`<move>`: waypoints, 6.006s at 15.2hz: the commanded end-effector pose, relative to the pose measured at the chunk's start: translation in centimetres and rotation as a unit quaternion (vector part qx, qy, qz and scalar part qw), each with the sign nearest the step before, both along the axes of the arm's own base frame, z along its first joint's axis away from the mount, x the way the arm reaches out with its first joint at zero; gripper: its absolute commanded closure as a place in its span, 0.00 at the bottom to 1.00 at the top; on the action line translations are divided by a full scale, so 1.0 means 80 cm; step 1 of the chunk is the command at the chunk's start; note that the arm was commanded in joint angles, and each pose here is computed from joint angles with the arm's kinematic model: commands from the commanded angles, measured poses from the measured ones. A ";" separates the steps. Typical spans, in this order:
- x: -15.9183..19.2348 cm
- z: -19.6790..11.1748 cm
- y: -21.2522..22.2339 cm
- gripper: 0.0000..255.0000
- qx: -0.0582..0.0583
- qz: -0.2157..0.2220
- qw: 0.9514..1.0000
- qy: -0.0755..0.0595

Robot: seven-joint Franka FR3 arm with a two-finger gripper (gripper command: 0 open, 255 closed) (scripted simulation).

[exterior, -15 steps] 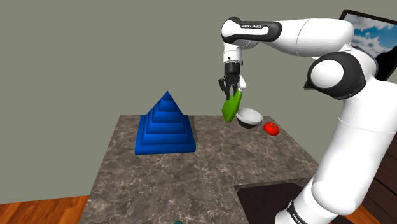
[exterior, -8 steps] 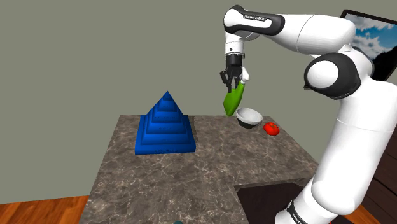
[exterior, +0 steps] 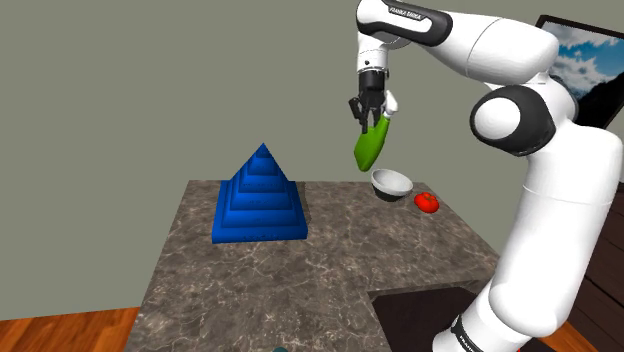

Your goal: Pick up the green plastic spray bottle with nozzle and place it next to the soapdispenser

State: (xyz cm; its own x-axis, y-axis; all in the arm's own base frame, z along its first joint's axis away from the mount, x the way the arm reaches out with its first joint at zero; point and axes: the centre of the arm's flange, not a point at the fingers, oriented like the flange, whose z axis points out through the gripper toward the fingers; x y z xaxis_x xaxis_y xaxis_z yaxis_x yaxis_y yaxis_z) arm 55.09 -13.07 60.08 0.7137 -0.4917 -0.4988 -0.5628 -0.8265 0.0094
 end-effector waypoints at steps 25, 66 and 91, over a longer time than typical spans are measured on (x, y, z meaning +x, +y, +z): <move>-0.079 0.026 0.355 1.00 0.000 0.000 1.000 0.000; -0.187 -0.045 0.839 1.00 0.000 0.000 1.000 0.000; -0.187 -0.210 0.839 1.00 0.000 0.000 1.000 0.000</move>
